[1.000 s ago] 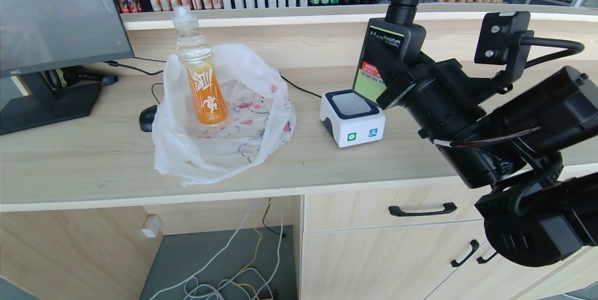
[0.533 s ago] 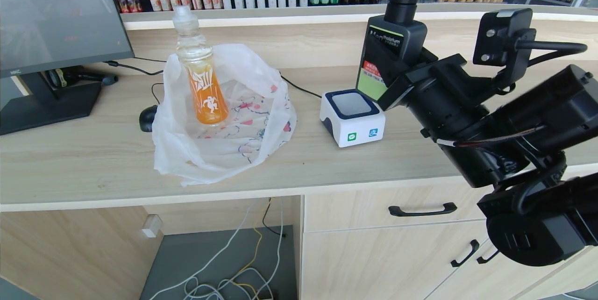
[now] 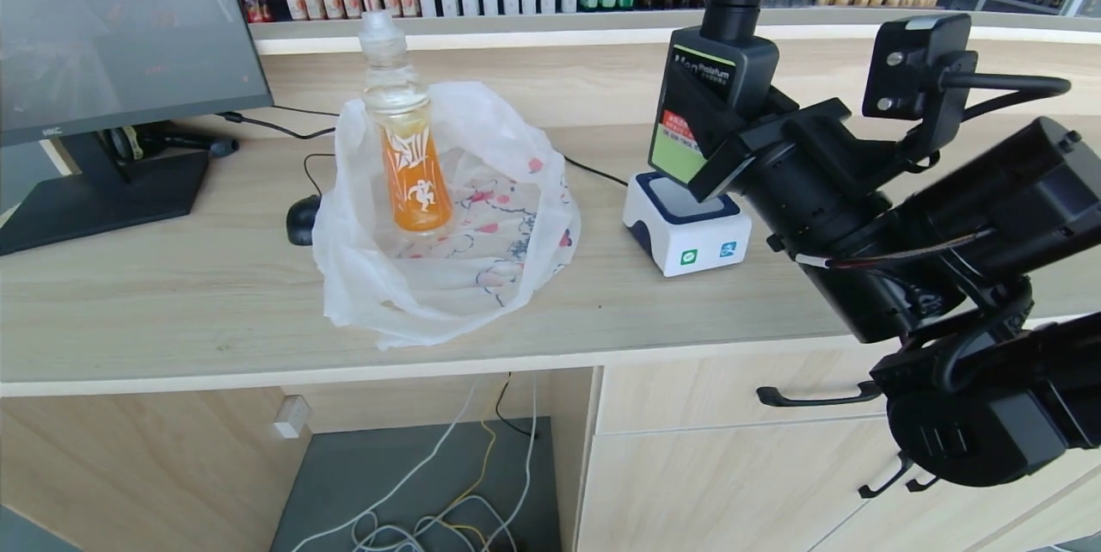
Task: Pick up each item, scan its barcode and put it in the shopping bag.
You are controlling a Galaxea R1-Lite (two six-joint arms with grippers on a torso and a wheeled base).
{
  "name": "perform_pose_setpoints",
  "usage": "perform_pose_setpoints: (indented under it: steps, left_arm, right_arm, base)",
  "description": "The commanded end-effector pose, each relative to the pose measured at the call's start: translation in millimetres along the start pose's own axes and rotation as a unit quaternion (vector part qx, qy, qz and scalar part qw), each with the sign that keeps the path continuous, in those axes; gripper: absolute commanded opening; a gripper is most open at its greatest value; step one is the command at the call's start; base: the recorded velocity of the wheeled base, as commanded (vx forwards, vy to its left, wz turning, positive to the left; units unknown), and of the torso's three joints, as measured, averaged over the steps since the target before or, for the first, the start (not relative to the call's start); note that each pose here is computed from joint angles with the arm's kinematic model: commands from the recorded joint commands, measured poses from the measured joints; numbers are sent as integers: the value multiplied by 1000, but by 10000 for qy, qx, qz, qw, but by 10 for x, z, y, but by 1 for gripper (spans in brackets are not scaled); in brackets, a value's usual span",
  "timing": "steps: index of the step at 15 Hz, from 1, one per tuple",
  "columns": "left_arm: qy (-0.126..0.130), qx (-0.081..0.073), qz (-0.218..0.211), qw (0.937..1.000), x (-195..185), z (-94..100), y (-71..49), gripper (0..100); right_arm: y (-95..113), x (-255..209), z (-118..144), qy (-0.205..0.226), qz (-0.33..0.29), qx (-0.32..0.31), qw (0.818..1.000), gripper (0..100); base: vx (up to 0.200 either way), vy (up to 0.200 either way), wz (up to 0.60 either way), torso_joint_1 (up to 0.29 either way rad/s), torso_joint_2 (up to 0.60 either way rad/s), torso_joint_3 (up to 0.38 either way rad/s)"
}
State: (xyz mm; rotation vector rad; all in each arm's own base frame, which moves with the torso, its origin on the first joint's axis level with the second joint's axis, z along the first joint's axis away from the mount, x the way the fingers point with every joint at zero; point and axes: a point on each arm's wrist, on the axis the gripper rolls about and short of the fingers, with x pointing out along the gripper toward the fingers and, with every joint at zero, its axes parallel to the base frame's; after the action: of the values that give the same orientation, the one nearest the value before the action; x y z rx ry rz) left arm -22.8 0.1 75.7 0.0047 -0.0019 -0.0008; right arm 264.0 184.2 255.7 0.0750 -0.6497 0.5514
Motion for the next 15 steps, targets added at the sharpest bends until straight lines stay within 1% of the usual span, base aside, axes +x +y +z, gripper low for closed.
perform_pose_setpoints:
  steps: [1, 9, 11, 15]
  left_arm:
    - [-6, 0, 12, 10000, 0, 1, 0, 100]
    - [-6, 0, 12, 10000, 0, 1, 0, 100]
    - [-6, 7, 12, 10000, 0, 1, 0, 100]
    - [-6, 7, 4, 10000, 0, 1, -1, 100]
  right_arm:
    - [-2, 5, -24, 13, -7, -2, 10000, 0]
    - [0, 28, -46, 7, -16, 5, 10000, 0]
    - [-8, 74, -26, -92, -34, -7, 10000, 0]
    - [17, 108, -184, 45, -11, -2, 10000, 0]
  base:
    - [0, 200, 0, 2, 2, 2]
    - [0, 200, 0, 1, 0, 2]
    - [0, 200, 0, 2, 0, 7]
    - [0, 0, 0, 0, 0, 0]
